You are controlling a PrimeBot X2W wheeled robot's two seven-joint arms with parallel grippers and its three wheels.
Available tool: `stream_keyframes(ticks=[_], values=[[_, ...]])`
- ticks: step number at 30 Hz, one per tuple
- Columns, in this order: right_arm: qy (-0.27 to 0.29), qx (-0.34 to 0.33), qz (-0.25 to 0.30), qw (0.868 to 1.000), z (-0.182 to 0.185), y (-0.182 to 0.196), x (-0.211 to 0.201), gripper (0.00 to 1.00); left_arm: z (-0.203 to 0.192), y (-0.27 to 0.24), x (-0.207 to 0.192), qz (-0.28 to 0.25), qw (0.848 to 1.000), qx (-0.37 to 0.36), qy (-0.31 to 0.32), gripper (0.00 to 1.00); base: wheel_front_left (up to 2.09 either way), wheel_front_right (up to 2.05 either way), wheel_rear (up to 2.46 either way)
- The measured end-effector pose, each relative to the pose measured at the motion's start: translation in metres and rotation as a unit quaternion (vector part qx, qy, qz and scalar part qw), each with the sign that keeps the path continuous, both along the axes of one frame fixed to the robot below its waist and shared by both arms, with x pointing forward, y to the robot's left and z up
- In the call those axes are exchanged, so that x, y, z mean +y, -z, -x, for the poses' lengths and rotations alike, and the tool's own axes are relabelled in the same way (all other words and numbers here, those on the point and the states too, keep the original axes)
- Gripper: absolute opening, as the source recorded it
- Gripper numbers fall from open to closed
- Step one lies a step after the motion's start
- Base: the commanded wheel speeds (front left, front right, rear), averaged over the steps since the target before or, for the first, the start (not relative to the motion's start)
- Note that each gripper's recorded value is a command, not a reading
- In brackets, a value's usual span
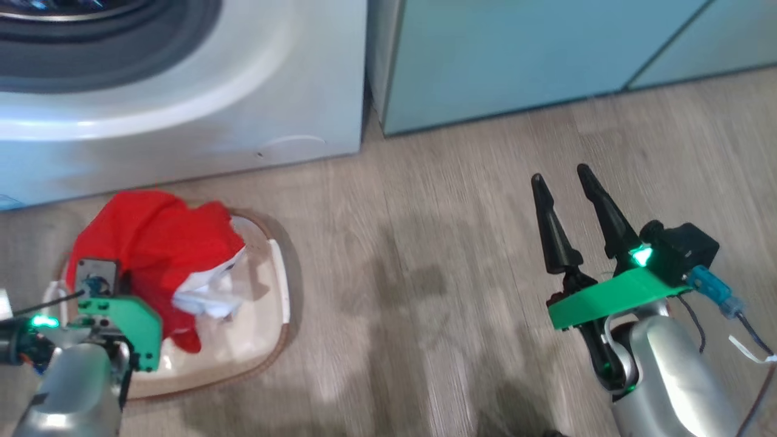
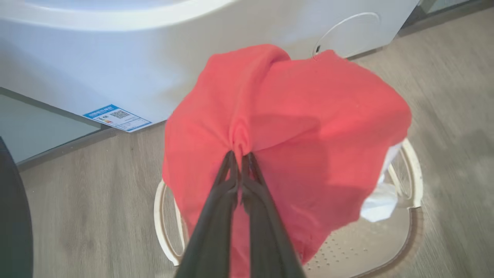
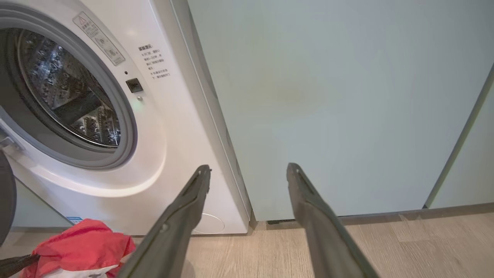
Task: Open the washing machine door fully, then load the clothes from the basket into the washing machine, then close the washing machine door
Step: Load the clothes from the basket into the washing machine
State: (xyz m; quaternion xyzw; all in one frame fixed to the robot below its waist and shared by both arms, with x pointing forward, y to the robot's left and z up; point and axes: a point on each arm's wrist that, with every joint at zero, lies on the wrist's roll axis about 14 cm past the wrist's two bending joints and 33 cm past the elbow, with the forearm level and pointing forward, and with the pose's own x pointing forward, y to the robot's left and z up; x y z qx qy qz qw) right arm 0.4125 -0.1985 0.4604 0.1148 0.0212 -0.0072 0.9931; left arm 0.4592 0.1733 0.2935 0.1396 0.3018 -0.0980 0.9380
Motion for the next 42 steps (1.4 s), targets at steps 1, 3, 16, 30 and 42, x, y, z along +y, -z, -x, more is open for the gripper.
stream_keyframes(ticks=[1, 3, 16, 30, 42], values=[[-0.002, -0.004, 0.0, 1.0, 0.001, -0.003, 0.002, 1.0, 0.0, -0.007, -0.001, 0.004, 1.0, -0.01, -0.001, 0.0, 0.0, 0.0, 0.0], [-0.007, -0.011, 0.0, 1.0, 0.003, -0.008, 0.005, 1.0, 0.002, -0.018, -0.001, 0.01, 1.0, -0.027, -0.004, 0.0, 0.0, 0.0, 0.0], [-0.017, -0.033, -0.001, 0.999, 0.023, -0.026, 0.014, 1.0, 0.014, -0.087, -0.025, 0.069, 0.988, -0.134, -0.018, 0.0, 0.0, 0.0, 0.0], [-0.021, -0.061, 0.001, 0.998, 0.052, -0.045, 0.018, 1.0, 0.056, -0.17, -0.043, 0.146, 0.954, -0.259, -0.039, 0.0, 0.0, 0.0, 0.0], [-0.024, -0.069, 0.003, 0.997, 0.059, -0.05, 0.021, 1.0, 0.078, -0.206, -0.037, 0.192, 0.929, -0.312, -0.053, 0.0, 0.0, 0.0, 0.0]])
